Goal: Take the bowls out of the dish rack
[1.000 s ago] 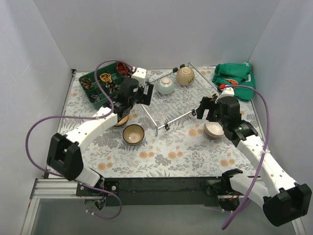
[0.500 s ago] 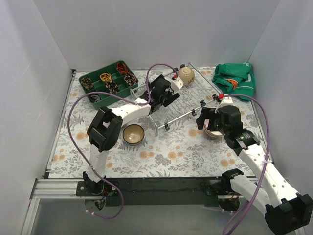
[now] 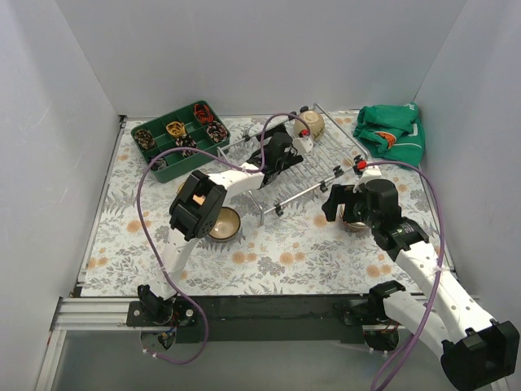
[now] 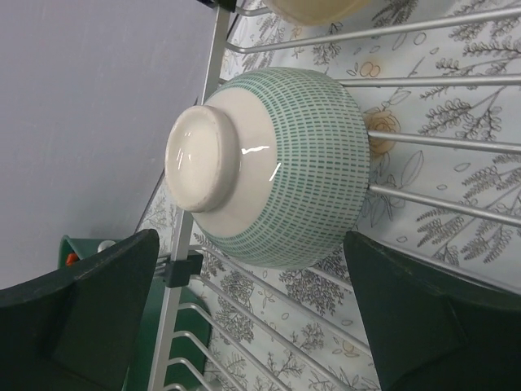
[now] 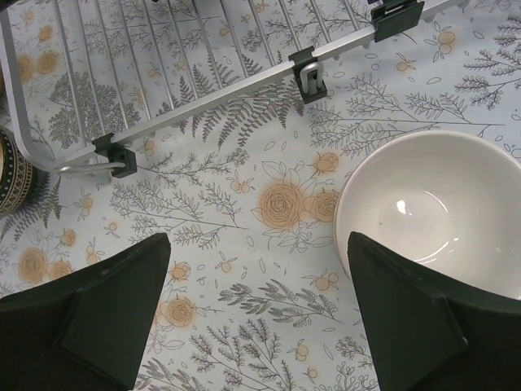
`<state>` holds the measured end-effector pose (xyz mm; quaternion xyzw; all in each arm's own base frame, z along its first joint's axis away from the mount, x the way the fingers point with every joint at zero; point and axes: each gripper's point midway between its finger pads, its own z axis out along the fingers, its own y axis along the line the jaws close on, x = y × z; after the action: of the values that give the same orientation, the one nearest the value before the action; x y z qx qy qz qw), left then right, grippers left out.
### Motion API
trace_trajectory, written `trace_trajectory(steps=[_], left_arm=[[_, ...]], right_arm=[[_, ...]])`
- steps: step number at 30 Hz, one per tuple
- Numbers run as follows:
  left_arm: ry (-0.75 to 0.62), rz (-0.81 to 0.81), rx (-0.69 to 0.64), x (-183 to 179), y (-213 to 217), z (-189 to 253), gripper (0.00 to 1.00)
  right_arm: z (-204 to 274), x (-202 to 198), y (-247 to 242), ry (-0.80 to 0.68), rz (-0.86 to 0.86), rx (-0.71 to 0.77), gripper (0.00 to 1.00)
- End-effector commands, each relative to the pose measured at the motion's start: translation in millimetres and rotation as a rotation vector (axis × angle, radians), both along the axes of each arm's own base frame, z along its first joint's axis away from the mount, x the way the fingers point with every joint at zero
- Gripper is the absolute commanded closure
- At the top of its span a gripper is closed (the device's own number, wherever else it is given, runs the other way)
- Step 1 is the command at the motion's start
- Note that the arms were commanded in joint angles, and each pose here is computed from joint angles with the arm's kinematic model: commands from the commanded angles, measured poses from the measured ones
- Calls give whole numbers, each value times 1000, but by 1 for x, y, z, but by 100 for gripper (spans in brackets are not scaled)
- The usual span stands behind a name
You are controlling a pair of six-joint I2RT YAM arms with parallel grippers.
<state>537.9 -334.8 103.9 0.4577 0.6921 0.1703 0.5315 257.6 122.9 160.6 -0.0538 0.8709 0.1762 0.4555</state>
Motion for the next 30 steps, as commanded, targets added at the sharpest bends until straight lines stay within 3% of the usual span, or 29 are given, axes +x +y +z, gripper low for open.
trace_trajectory(steps=[1,8,17,24,30], left_arm=[[-57,-13,-9,14,-10,9,2],[12,-13,45,16,-9,-25,3],[112,1,36,-1,0,-34,41],[138,27,-27,-21,11,-10,55],[172,54,-83,-37,21,10,57]], right_arm=[[4,6,2,-42,20,-2,2],[0,2,8,-32,54,9,2],[5,1,10,-46,68,24,3],[9,-1,10,-57,64,36,3],[13,-4,11,-69,72,50,3]])
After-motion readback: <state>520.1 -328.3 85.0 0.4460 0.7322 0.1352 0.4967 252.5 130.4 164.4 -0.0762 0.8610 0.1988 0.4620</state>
